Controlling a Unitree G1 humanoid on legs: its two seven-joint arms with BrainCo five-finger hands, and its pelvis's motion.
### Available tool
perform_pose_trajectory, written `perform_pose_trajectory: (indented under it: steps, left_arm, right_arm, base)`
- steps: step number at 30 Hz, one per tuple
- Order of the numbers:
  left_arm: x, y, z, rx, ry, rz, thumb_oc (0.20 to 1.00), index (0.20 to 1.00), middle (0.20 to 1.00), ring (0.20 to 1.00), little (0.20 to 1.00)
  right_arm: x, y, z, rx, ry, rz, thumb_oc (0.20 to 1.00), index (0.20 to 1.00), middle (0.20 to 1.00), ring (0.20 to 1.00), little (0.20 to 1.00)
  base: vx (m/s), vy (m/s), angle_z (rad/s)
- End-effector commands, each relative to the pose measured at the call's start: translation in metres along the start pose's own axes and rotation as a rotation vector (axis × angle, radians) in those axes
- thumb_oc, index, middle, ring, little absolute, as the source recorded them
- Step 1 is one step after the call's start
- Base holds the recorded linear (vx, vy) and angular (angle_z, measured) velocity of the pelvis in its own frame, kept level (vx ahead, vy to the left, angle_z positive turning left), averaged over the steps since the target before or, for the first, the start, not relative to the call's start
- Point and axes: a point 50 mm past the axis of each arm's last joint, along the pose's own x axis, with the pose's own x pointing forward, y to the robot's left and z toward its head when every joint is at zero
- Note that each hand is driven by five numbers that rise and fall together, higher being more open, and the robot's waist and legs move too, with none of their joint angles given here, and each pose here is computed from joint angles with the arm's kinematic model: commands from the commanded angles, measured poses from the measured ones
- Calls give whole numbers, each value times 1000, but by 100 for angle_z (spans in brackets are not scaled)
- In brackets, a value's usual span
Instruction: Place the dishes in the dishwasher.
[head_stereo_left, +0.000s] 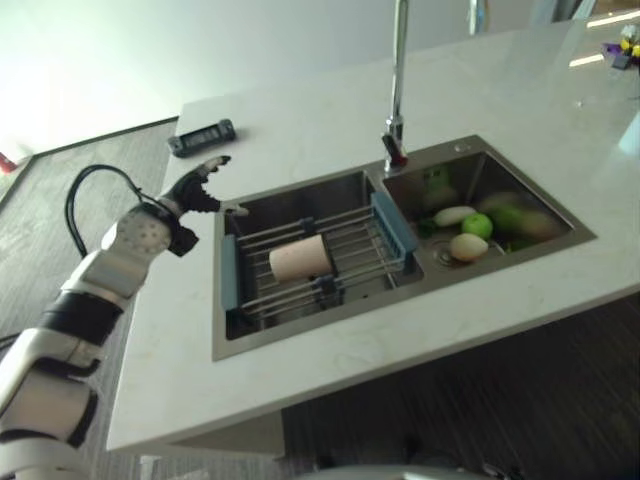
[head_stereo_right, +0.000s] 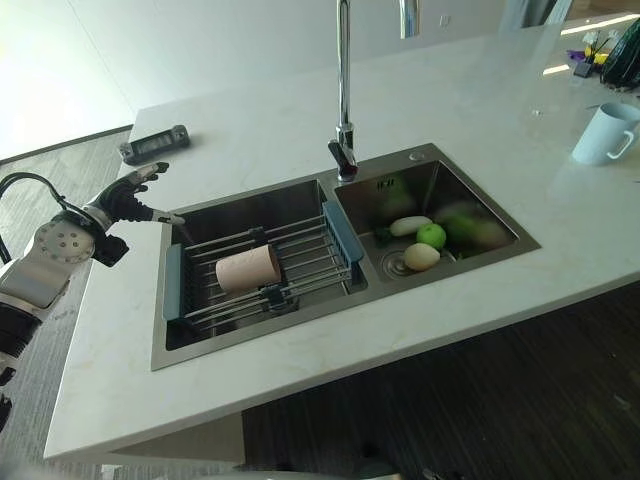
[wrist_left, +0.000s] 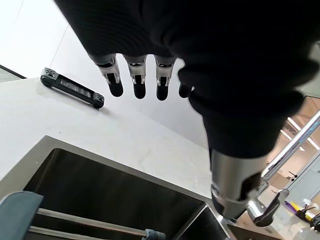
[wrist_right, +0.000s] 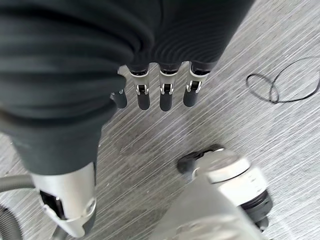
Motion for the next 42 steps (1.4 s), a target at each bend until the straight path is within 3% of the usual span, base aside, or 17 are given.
perform_pose_trajectory:
  steps: [1,7,33,42]
  left_arm:
    - [6,43,24,126,-61,143,1000,1000,1000,1000,1000]
    - [9,22,28,256,-87,69,1000,1000,1000,1000,1000]
    - [5,-17,58,140,-260,-15,1000,1000,1000,1000,1000]
    - [11,-34,48,128,-206,-78,1000,1000,1000,1000,1000]
  right_arm:
    - [6,2,23,3,-62,14,1000,1000,1000,1000,1000]
    - [7,2,32,-2,-82,19,1000,1000,1000,1000,1000]
    - [9,10,53,53,-162,29,1000,1000,1000,1000,1000]
    - [10,14,63,53,-193,31,1000,1000,1000,1000,1000]
  base:
    - [-1,7,-8]
    - [1,1,-1]
    - [-13,-2,-1]
    - [0,0,0]
